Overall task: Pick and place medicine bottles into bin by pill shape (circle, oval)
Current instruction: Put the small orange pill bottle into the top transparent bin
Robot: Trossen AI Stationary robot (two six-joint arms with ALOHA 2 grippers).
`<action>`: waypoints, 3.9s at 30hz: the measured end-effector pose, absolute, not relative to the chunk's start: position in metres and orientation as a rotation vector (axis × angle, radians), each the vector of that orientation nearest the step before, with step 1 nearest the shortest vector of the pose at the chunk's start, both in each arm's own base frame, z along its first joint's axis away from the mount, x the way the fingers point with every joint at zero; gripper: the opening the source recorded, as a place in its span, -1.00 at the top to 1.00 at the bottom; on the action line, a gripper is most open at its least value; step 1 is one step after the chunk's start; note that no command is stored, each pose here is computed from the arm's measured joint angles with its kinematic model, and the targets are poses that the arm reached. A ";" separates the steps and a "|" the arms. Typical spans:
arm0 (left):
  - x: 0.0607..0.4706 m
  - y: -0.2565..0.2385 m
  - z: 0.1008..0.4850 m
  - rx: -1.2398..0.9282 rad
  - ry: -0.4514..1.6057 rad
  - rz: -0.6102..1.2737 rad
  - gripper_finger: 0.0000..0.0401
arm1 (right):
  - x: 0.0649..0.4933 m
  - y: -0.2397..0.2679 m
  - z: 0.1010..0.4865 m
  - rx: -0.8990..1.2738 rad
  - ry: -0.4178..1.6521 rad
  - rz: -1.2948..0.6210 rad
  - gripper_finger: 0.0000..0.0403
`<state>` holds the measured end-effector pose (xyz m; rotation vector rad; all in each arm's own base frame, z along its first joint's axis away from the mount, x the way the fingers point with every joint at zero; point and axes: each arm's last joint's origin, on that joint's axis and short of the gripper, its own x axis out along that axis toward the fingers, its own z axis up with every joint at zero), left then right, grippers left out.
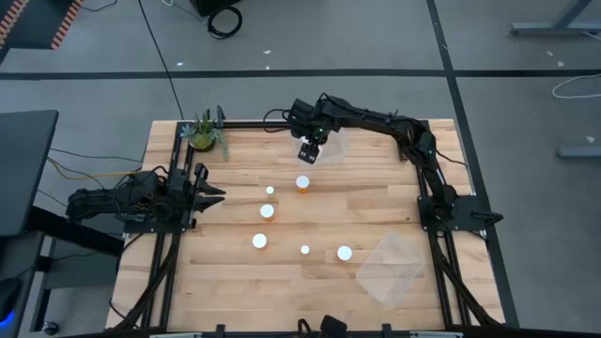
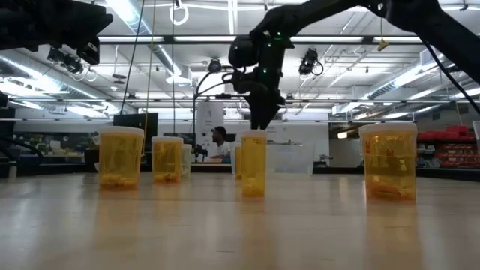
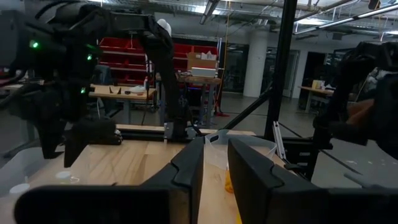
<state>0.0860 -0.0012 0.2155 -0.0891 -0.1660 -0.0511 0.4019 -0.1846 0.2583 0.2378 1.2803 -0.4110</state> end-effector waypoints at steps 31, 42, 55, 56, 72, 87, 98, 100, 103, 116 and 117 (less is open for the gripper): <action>0.086 -0.001 0.215 -0.089 -0.166 -0.051 0.61 | 0.434 0.010 0.274 -0.074 1.348 -0.065 -0.22; 0.086 -0.001 0.215 -0.089 -0.166 -0.051 0.58 | 0.430 0.086 0.275 -0.249 1.289 0.153 -0.22; 0.086 -0.001 0.216 -0.089 -0.166 -0.051 0.57 | 0.420 0.134 0.240 -0.312 1.295 0.242 -0.22; 0.086 -0.001 0.215 -0.089 -0.166 -0.051 0.57 | 0.420 0.136 0.237 -0.313 1.286 0.246 -0.22; 0.086 -0.001 0.215 -0.089 -0.166 -0.051 0.57 | 0.423 0.140 0.212 -0.365 1.230 0.296 -0.22; 0.086 -0.001 0.216 -0.089 -0.166 -0.051 0.59 | 0.418 0.138 0.178 -0.397 1.231 0.322 -0.19; 0.086 -0.001 0.215 -0.089 -0.166 -0.051 0.61 | 0.418 0.137 0.174 -0.389 1.217 0.312 0.19; 0.086 -0.001 0.216 -0.089 -0.166 -0.051 0.61 | 0.419 0.135 0.174 -0.382 1.218 0.304 0.27; 0.086 -0.001 0.216 -0.089 -0.166 -0.051 0.60 | 0.420 0.133 0.174 -0.373 1.220 0.294 0.36; 0.086 -0.001 0.215 -0.089 -0.166 -0.051 0.61 | 0.424 0.130 0.193 -0.391 1.226 0.289 0.36; 0.086 -0.001 0.215 -0.089 -0.166 -0.051 0.61 | 0.425 0.129 0.196 -0.405 1.221 0.283 0.37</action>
